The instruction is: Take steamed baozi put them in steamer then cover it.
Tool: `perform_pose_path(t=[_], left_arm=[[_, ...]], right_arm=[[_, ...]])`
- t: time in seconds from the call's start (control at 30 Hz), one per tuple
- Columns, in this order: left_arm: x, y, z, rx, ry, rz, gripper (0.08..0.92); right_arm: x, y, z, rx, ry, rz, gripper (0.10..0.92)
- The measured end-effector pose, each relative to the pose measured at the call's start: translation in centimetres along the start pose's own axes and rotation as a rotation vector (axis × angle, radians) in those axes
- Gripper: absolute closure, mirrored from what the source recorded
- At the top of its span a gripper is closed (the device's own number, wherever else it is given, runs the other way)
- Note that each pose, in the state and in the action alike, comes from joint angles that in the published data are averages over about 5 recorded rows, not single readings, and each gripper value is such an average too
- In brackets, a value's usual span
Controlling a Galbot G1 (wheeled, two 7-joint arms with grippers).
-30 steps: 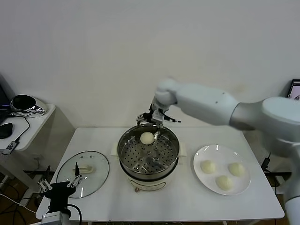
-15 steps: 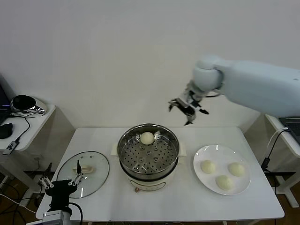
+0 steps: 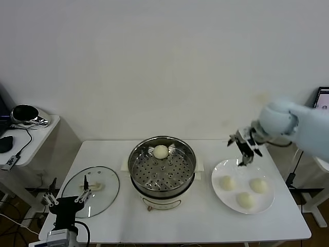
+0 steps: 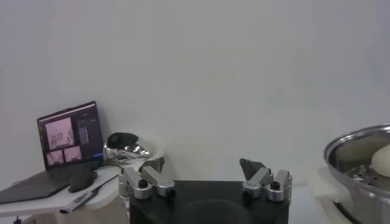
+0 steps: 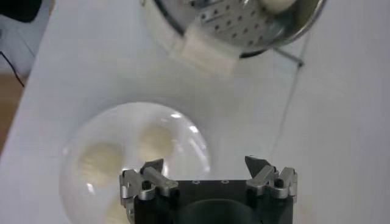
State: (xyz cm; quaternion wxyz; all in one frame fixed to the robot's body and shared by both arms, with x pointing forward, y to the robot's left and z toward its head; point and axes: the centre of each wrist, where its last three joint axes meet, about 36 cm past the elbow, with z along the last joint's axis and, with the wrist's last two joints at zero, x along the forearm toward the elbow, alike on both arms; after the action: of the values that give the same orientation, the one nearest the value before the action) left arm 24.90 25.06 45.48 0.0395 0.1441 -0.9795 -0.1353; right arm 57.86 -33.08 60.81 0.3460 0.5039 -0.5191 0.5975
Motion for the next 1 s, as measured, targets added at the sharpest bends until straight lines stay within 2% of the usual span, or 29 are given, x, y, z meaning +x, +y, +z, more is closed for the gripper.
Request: perform_pose_path(t=[0.43,1.0], left_arm=[[-0.1,0.0,0.2,-0.004,0.009,-0.008,0.177],[-0.1,-0.1,0.3,-0.003,0.01,-0.009,0.177]], right_arm=[[-8.3,3.4,3.4,-0.115,0.028,-0.048,0.2],[-13.8,2.1,1.8,-0.134,0.011,-0.035,0.2]])
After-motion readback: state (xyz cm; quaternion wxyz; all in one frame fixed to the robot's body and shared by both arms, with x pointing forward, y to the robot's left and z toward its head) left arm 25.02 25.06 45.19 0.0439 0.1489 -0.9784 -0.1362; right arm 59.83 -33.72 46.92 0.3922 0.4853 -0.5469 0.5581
